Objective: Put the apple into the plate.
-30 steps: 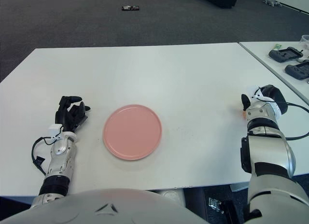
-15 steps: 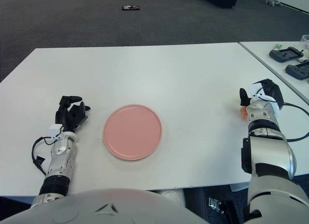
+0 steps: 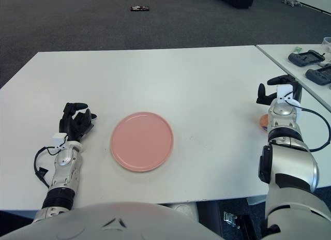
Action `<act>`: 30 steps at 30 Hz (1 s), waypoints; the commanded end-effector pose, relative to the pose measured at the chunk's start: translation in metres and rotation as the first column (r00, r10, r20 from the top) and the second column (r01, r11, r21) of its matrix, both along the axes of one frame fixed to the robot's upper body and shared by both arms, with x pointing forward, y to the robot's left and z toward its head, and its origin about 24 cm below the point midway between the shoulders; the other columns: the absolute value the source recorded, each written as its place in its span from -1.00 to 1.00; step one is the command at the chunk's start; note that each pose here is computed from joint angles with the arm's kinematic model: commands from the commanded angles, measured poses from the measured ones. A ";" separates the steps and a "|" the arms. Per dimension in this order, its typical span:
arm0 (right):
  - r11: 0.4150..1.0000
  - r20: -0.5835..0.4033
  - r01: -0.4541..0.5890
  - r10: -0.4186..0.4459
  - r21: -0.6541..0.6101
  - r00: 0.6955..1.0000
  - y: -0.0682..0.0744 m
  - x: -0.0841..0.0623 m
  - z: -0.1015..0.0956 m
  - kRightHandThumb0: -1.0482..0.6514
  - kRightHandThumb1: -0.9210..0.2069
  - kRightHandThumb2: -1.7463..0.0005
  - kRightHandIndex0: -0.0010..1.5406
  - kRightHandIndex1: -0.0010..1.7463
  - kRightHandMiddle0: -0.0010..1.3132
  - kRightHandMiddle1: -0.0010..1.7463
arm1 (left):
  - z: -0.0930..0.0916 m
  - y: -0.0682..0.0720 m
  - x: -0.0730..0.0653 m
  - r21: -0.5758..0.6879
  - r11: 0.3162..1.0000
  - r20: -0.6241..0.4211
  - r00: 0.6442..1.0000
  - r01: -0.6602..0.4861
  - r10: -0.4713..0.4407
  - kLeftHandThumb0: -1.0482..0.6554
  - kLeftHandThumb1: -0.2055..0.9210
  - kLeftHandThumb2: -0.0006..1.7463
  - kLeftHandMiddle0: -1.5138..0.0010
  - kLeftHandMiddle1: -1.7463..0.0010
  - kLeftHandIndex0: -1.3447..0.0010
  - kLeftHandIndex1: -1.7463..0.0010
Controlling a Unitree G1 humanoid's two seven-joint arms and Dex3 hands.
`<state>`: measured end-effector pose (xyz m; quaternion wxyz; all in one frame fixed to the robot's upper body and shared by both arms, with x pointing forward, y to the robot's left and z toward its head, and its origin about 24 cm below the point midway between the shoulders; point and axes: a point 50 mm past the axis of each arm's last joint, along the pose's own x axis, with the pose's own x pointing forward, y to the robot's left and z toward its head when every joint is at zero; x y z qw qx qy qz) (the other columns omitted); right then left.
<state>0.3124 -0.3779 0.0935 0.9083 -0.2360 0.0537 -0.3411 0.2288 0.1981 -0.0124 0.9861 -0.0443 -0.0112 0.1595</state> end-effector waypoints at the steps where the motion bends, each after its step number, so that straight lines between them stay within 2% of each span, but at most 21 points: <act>1: 0.998 0.106 -0.046 0.049 -0.031 0.993 0.005 0.010 0.023 0.23 0.58 -0.86 0.12 0.91 -0.11 1.00 | -0.013 0.000 -0.007 -0.032 0.999 -0.059 0.998 -0.005 0.003 -0.22 0.60 -0.04 0.25 -0.76 0.51 -1.00; 4: 0.996 0.150 -0.063 0.072 -0.063 0.986 0.010 0.014 0.030 0.23 0.58 -0.86 0.13 0.91 -0.11 1.00 | -0.014 0.000 -0.007 -0.038 0.999 -0.054 0.999 -0.006 0.004 -0.22 0.60 -0.03 0.24 -0.77 0.51 -1.00; 17: 0.978 0.205 -0.110 0.146 -0.180 0.968 0.021 0.020 0.044 0.23 0.60 -0.88 0.13 0.92 -0.09 1.00 | -0.014 0.000 -0.008 -0.034 0.999 -0.062 0.998 -0.008 0.006 -0.22 0.61 -0.04 0.27 -0.79 0.51 -1.00; 27: 0.920 0.105 -0.182 0.231 -0.347 0.967 0.027 0.020 0.052 0.23 0.57 -0.85 0.12 0.90 -0.11 1.00 | -0.014 -0.001 -0.007 -0.029 1.000 -0.067 0.998 -0.006 0.004 -0.21 0.63 -0.06 0.25 -0.74 0.52 -1.00; 30: 0.854 0.065 -0.254 0.316 -0.455 0.947 0.044 0.008 0.071 0.22 0.58 -0.86 0.11 0.95 -0.07 0.95 | -0.014 -0.002 -0.007 -0.032 0.999 -0.059 0.998 -0.004 0.002 -0.21 0.63 -0.06 0.25 -0.76 0.52 -1.00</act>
